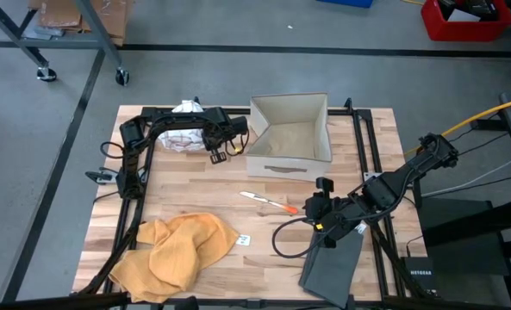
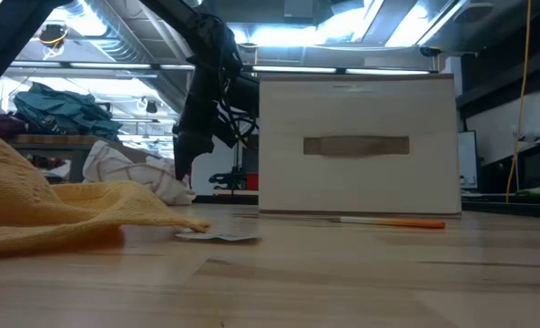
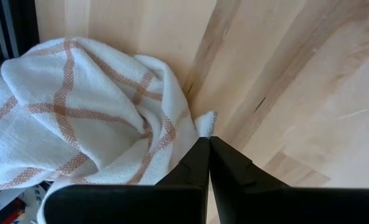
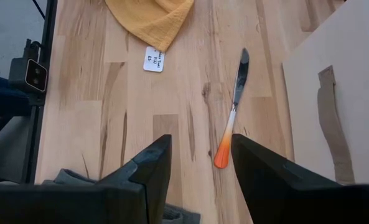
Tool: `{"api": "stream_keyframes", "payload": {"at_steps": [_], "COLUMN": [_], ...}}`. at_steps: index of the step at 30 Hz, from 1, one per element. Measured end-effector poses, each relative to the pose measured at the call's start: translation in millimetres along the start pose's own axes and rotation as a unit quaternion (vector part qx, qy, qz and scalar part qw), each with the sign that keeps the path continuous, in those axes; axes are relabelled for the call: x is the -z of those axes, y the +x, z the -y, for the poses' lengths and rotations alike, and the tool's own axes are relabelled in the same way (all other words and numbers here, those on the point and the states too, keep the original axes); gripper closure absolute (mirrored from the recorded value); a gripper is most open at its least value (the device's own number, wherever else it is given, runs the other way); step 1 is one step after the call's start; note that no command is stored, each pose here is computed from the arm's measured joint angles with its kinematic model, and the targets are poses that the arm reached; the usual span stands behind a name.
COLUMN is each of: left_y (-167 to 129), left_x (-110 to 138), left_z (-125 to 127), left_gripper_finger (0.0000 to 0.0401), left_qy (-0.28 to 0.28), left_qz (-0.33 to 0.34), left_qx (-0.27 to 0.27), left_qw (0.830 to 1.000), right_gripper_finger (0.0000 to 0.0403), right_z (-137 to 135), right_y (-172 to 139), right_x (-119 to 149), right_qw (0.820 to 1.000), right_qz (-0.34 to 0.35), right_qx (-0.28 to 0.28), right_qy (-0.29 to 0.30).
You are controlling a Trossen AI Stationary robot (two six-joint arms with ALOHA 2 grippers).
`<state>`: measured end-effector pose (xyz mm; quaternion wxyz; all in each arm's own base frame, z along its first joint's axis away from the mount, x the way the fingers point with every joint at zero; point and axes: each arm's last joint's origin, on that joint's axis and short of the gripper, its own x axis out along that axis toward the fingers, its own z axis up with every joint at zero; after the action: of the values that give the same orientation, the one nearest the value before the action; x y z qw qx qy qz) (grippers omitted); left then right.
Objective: Fold towel
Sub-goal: Fold the white kitchen towel
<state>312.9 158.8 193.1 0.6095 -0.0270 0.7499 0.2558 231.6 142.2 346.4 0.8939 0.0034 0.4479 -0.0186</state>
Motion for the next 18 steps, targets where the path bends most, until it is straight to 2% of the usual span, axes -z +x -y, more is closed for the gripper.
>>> {"api": "stream_keyframes", "payload": {"at_steps": [11, 14, 18], "left_y": [0.1, 0.9, 3.0], "left_x": [-0.1, -0.1, -2.4], "left_z": [-0.4, -0.1, 0.8], "left_gripper_finger": [0.0393, 0.0362, 0.0297], "left_qy": [-0.001, -0.001, -0.003], "left_qz": [0.000, -0.002, 0.001], "left_qx": [0.000, 0.000, -0.006], "left_qw": [1.000, 1.000, 1.000], "right_gripper_finger": [0.0231, 0.0231, 0.0231], "right_z": [0.0, 0.0, 0.0], "right_y": [0.0, 0.0, 0.0], "right_x": [0.0, 0.0, 0.0], "right_qw": [1.000, 1.000, 1.000], "right_qz": [0.000, 0.000, 0.000], "right_qx": [0.000, 0.000, 0.000], "right_qy": [0.000, 0.000, 0.000]}}
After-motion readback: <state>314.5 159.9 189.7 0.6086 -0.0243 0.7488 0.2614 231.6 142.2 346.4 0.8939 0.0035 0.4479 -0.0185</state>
